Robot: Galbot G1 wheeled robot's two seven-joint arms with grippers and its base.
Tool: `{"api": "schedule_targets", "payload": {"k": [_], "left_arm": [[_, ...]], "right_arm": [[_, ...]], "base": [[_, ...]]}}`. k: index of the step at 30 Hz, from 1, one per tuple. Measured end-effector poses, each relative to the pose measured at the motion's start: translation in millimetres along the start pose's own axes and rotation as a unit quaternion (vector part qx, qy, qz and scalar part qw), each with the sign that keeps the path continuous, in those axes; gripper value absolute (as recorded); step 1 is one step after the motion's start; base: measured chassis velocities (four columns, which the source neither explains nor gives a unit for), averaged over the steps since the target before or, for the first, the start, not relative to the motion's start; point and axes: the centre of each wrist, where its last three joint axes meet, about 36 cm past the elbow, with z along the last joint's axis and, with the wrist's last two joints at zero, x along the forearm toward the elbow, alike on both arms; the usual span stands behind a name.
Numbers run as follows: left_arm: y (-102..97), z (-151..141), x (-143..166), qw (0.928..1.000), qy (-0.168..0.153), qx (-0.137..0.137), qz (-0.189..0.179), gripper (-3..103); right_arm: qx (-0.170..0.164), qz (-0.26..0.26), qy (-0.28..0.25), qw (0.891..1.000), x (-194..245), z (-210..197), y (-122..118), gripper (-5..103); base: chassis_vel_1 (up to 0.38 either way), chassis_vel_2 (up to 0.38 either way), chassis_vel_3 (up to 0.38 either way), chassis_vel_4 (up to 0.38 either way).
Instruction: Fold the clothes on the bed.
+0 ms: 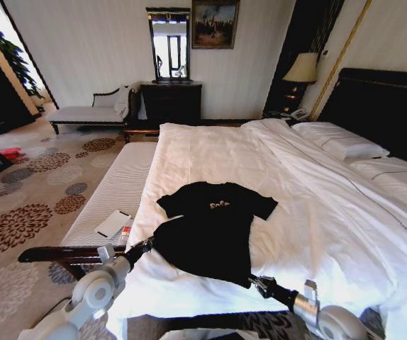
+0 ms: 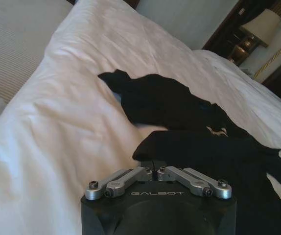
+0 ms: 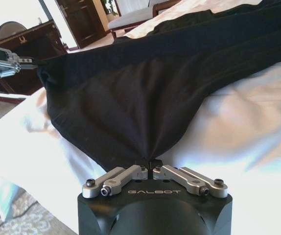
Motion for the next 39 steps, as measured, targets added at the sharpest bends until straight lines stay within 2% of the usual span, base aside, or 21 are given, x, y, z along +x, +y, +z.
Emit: {"api": "schedule_targets", "payload": {"k": [7, 10, 14, 21, 28, 32, 35, 39], "left_arm": [[-14.9, 26.7, 19.5, 0.9994, 0.032, -0.010, 0.009, 0], [-17.9, 55.9, 34.6, 0.9975, 0.066, -0.026, 0.010, 0], [-19.0, 78.5, 45.5, 0.9952, 0.092, -0.034, 0.006, 0], [-23.1, 97.2, 65.4, 0.9921, 0.121, -0.034, -0.003, 0], [-35.7, 86.2, 75.3, 0.9930, 0.115, -0.026, -0.006, 0], [-46.5, 62.4, 78.0, 0.9943, 0.106, 0.001, -0.008, 0], [-49.5, 50.6, 79.6, 0.9945, 0.104, 0.006, -0.009, 0], [-57.4, 31.4, 85.6, 0.9928, 0.116, 0.023, -0.019, 0]], "right_arm": [[0.020, 0.008, 0.018, 1.000, 32.2, 3.1, -2.5, 0], [0.038, 0.015, 0.029, 0.999, 48.6, 4.7, -5.5, 0], [0.050, 0.023, 0.036, 0.998, 58.1, 6.1, -13.8, 0], [0.060, 0.026, 0.045, 0.997, 67.3, 3.6, -22.0, 0], [0.079, 0.009, 0.059, 0.995, 79.1, -17.7, -29.9, 0], [0.090, -0.018, 0.077, 0.993, 86.5, -41.6, -30.1, 0], [0.097, -0.029, 0.084, 0.991, 89.9, -56.9, -31.3, 0], [0.106, -0.051, 0.102, 0.988, 95.3, -77.5, -32.3, 0]], "base": [[0.000, 0.000, 0.000, 0.000], [0.000, 0.000, 0.000, 0.000], [0.000, 0.000, 0.000, 0.000], [0.000, 0.000, 0.000, 0.000], [0.000, 0.000, 0.000, 0.000], [0.000, 0.000, 0.000, 0.000], [0.000, 0.000, 0.000, 0.000], [0.000, 0.000, 0.000, 0.000]]}}
